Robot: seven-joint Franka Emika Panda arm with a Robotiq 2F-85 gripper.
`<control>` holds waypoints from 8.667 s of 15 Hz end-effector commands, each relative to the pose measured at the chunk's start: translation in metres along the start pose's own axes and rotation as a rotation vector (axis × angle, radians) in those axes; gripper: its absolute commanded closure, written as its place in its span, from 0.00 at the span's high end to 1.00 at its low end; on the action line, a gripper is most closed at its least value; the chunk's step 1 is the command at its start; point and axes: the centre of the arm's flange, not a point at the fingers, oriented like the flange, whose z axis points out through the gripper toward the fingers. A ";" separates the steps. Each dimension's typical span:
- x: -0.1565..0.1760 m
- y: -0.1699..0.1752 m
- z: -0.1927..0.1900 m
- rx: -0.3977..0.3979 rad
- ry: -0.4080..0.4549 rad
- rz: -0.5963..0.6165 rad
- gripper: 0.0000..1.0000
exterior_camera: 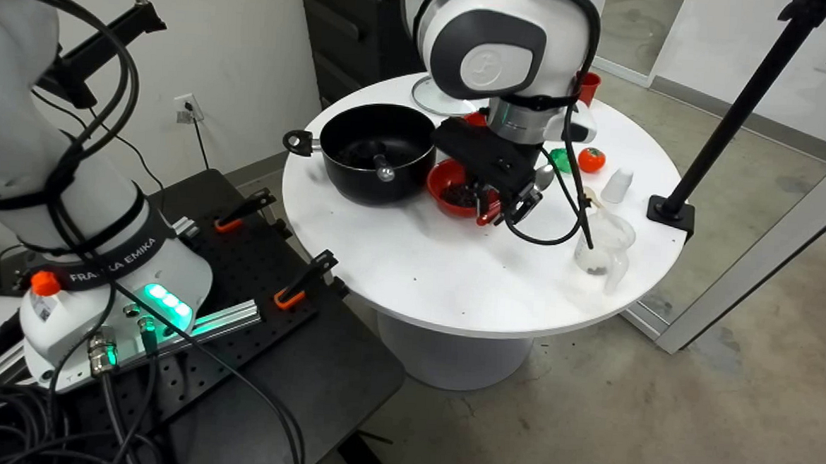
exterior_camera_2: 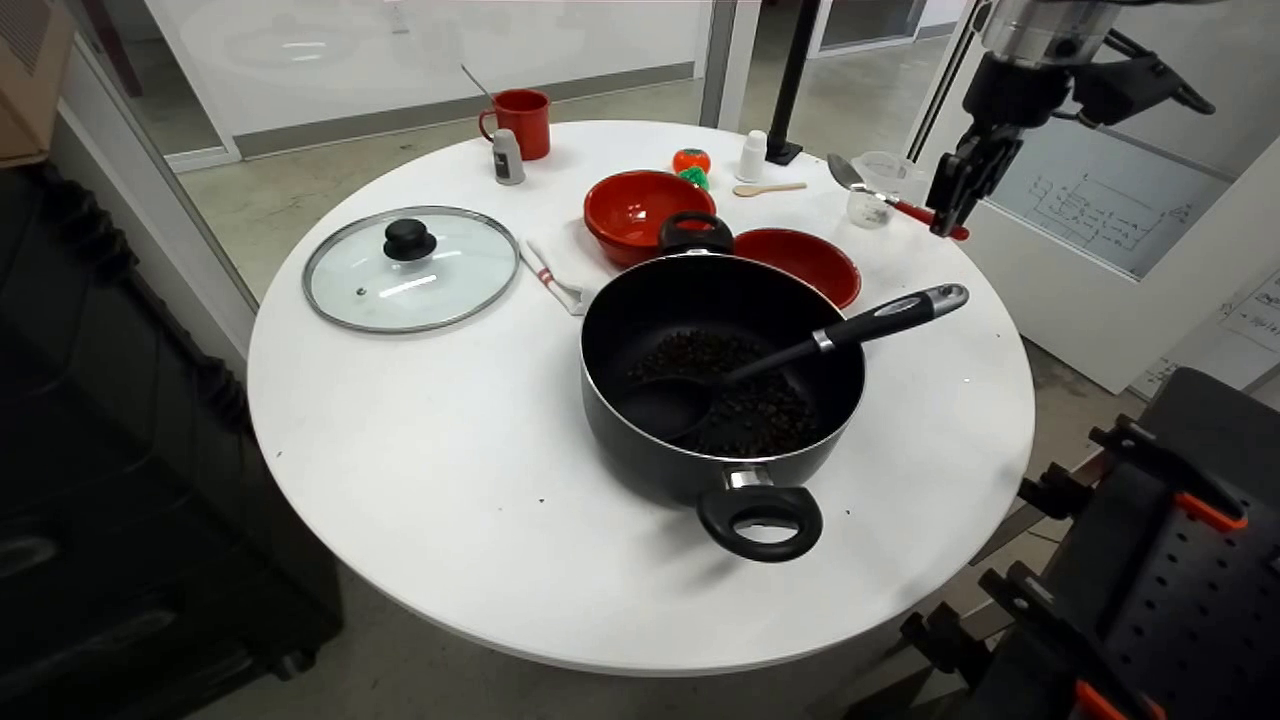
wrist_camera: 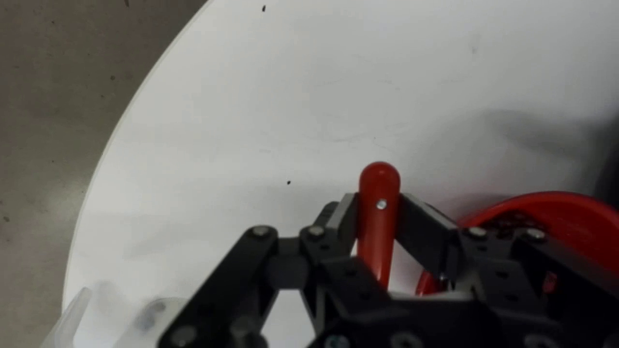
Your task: Use the spoon to scoop some beans from the red bowl and put them in the pot
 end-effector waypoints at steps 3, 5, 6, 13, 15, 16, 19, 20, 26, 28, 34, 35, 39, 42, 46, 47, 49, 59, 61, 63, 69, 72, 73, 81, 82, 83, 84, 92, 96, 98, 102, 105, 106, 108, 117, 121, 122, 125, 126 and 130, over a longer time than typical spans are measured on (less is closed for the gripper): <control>0.011 -0.022 -0.036 0.047 -0.107 -0.131 0.06; 0.011 -0.034 -0.041 0.042 -0.146 -0.180 0.06; 0.010 -0.040 -0.041 0.036 -0.173 -0.212 0.06; 0.004 -0.081 -0.024 -0.125 -0.311 -0.378 0.06; 0.004 -0.095 -0.020 -0.169 -0.317 -0.418 0.06; 0.004 -0.102 -0.018 -0.189 -0.323 -0.433 0.06; 0.007 -0.121 -0.010 -0.265 -0.343 -0.462 0.06; 0.009 -0.125 -0.007 -0.305 -0.347 -0.465 0.06; 0.014 -0.138 0.003 -0.487 -0.332 -0.475 0.06; 0.015 -0.138 0.007 -0.519 -0.322 -0.492 0.06; 0.010 -0.136 0.030 -0.545 -0.426 -0.532 0.06; 0.008 -0.135 0.034 -0.549 -0.437 -0.535 0.06; 0.006 -0.138 0.041 -0.602 -0.407 -0.567 0.06; 0.010 -0.143 0.040 -0.670 -0.363 -0.582 0.06; 0.015 -0.153 0.039 -0.740 -0.320 -0.590 0.06; 0.016 -0.155 0.039 -0.762 -0.315 -0.589 0.06; 0.018 -0.159 0.044 -0.807 -0.310 -0.593 0.06; 0.006 -0.180 0.085 -0.955 -0.285 -0.661 0.06; 0.004 -0.181 0.091 -0.963 -0.288 -0.673 0.06; 0.002 -0.179 0.095 -0.977 -0.285 -0.677 0.06; 0.002 -0.168 0.093 -1.037 -0.243 -0.669 0.06; 0.001 -0.166 0.095 -1.071 -0.207 -0.676 0.06; 0.001 -0.166 0.096 -1.088 -0.188 -0.679 0.06; -0.007 -0.168 0.102 -1.160 -0.156 -0.690 0.06; -0.009 -0.169 0.102 -1.160 -0.167 -0.694 0.06; -0.011 -0.170 0.103 -1.165 -0.167 -0.698 0.06; -0.013 -0.171 0.103 -1.165 -0.175 -0.702 0.06; -0.030 -0.187 0.109 -1.216 -0.132 -0.729 0.06; -0.037 -0.199 0.111 -1.254 -0.085 -0.737 0.06; -0.039 -0.202 0.112 -1.286 -0.056 -0.728 0.06; -0.041 -0.201 0.109 -1.341 -0.025 -0.698 0.06; -0.040 -0.198 0.107 -1.358 -0.030 -0.678 0.06; -0.039 -0.198 0.106 -1.361 -0.044 -0.676 0.06; -0.038 -0.197 0.107 -1.349 -0.106 -0.673 0.06; -0.040 -0.196 0.105 -1.274 -0.276 -0.675 0.06; -0.034 -0.196 0.104 -1.249 -0.306 -0.676 0.06; -0.031 -0.197 0.102 -1.221 -0.341 -0.675 0.06; -0.018 -0.199 0.092 -1.104 -0.429 -0.681 0.06; -0.013 -0.200 0.089 -1.066 -0.447 -0.684 0.06; 0.012 -0.202 0.069 -0.915 -0.473 -0.676 0.06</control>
